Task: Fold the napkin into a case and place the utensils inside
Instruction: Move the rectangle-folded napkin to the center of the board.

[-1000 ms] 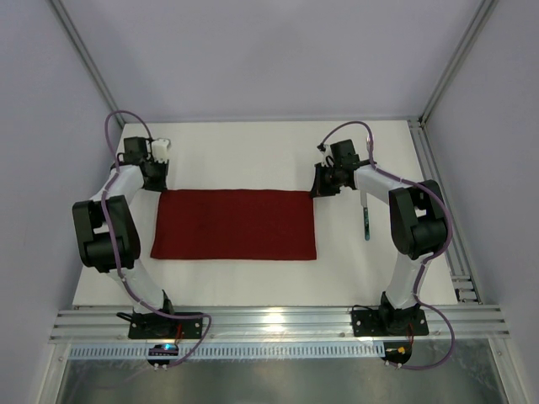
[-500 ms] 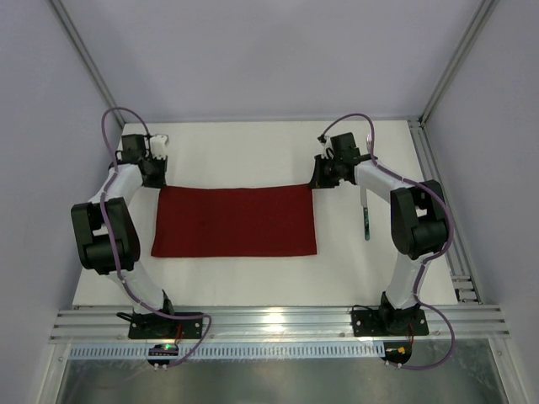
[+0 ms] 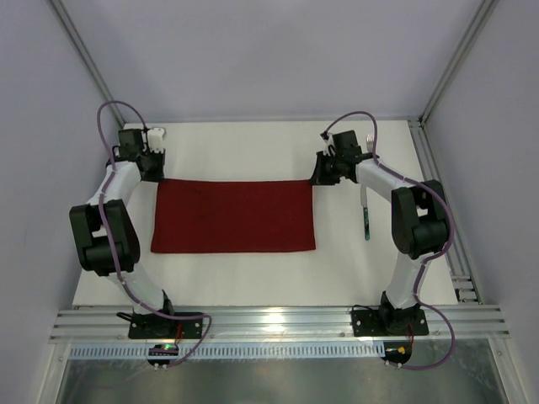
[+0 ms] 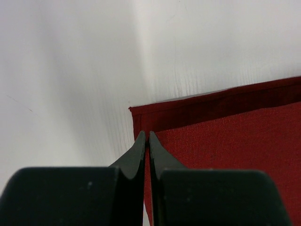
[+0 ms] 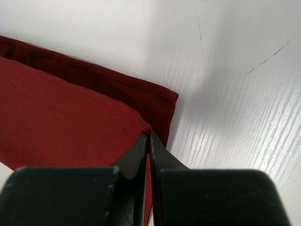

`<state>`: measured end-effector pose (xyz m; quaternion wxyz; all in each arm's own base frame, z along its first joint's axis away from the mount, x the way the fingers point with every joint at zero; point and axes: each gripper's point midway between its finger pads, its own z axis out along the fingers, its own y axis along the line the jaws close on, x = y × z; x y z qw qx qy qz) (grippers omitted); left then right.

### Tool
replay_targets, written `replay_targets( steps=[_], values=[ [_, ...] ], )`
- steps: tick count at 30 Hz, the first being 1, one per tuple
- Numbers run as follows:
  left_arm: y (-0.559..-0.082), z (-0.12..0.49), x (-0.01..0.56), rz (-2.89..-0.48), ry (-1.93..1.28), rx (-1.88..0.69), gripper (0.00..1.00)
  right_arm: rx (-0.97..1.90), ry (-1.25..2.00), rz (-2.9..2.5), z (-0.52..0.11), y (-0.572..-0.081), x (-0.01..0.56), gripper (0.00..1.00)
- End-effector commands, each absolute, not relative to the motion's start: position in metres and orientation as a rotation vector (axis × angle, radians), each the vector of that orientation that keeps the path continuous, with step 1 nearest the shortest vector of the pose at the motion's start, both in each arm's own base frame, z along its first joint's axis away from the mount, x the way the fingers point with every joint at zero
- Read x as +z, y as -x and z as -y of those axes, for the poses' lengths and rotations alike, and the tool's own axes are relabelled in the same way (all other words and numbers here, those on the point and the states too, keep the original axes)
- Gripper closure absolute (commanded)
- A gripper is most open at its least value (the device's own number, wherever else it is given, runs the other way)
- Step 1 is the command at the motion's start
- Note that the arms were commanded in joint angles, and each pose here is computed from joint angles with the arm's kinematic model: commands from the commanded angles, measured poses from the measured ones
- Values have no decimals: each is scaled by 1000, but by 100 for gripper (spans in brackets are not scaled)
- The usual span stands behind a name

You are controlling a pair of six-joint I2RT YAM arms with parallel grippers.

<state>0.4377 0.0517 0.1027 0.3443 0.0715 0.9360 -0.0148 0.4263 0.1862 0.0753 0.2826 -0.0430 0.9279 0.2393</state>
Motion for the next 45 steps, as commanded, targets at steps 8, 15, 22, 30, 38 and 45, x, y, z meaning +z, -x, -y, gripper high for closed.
replay_targets(
  steps=[8,15,22,30,38,45],
  values=[
    [-452,-57,135,-2336,-173,-19,100,700,71,-2407,-194,-450,96,96],
    [-459,-60,143,-2303,-148,-3,100,667,57,-2388,-191,-455,101,96],
    [-459,-58,127,-2356,-127,-34,100,657,34,-2425,-189,-459,84,96],
    [-467,-64,78,-2460,-52,-33,100,655,-19,-2503,-190,-469,49,96],
    [-467,-67,49,-2554,-30,-35,100,709,-65,-2542,-194,-468,29,96],
    [-465,-68,42,-2566,-34,-34,100,719,-65,-2520,-196,-471,37,96]
  ],
)
